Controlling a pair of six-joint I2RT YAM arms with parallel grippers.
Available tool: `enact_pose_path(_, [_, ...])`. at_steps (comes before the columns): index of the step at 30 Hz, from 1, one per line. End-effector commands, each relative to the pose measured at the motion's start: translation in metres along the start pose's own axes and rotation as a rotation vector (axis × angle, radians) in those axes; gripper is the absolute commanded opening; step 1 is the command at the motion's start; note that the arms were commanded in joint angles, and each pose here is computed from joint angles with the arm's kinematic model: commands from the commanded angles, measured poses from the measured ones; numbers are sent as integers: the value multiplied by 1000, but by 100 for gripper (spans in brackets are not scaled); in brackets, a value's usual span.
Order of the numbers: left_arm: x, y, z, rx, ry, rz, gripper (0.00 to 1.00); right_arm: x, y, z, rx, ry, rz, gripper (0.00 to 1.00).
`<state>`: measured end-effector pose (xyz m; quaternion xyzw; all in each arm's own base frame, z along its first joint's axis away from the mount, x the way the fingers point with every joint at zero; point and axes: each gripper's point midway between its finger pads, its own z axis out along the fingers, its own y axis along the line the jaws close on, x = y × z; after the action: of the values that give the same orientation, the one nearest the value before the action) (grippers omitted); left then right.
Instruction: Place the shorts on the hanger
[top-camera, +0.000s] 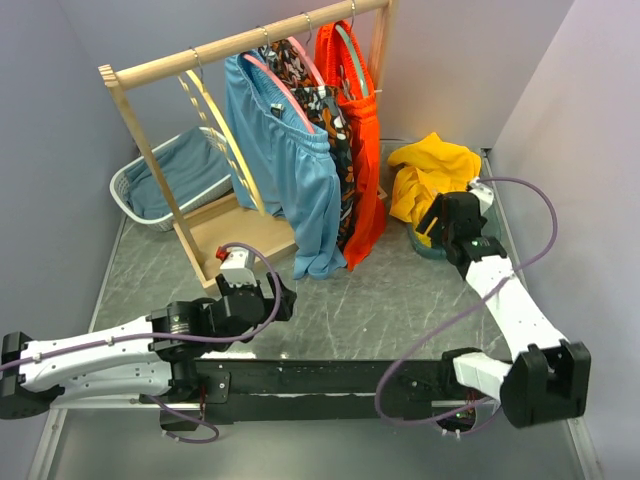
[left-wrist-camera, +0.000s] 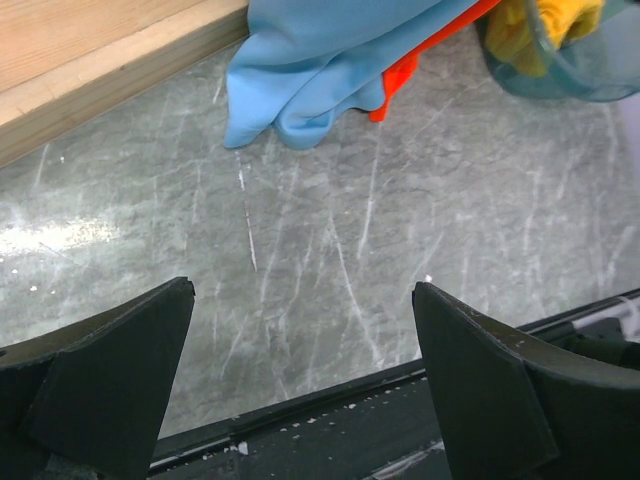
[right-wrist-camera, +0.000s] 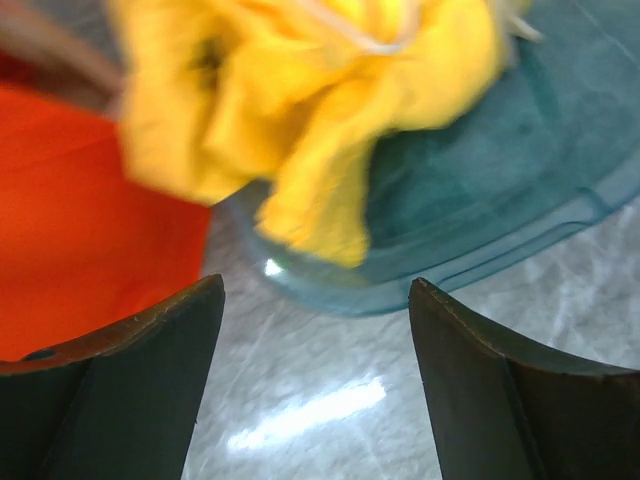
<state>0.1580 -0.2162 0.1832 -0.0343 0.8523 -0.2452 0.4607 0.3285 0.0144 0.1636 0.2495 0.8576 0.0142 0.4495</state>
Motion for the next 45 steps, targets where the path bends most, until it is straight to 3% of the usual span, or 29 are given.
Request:
enact_pose_path(1, [-17, -13, -12, 66, -24, -41, 96, -33, -12, 20, 34, -64, 113, 81])
enact_pose_path(13, [-24, -22, -15, 93, -34, -27, 97, -24, -9, 100, 61, 53, 237, 78])
enact_pose_path(18, [-23, -21, -13, 80, -32, -28, 96, -7, -12, 111, 71, 100, 238, 53])
enact_pose_path(19, [-22, -20, -13, 78, -31, -24, 96, -10, -10, 108, 60, 91, 238, 36])
enact_pose_path(21, [-21, -23, -11, 86, -30, -24, 96, -18, -11, 101, 63, 76, 239, 16])
enact_pose_path(22, [-21, -25, -12, 91, -27, -24, 96, -31, -8, 91, 50, 45, 242, 2])
enact_pose_path(23, [-22, -26, -12, 92, -26, -26, 96, -42, -6, 82, 48, 25, 242, 0])
enact_pose_path(35, [-30, -47, -10, 137, -39, -4, 96, -190, 29, -84, -153, -328, 285, 0])
enact_pose_path(45, [-54, -84, -8, 202, -87, 36, 98, -243, 50, -218, -379, -517, 301, 0])
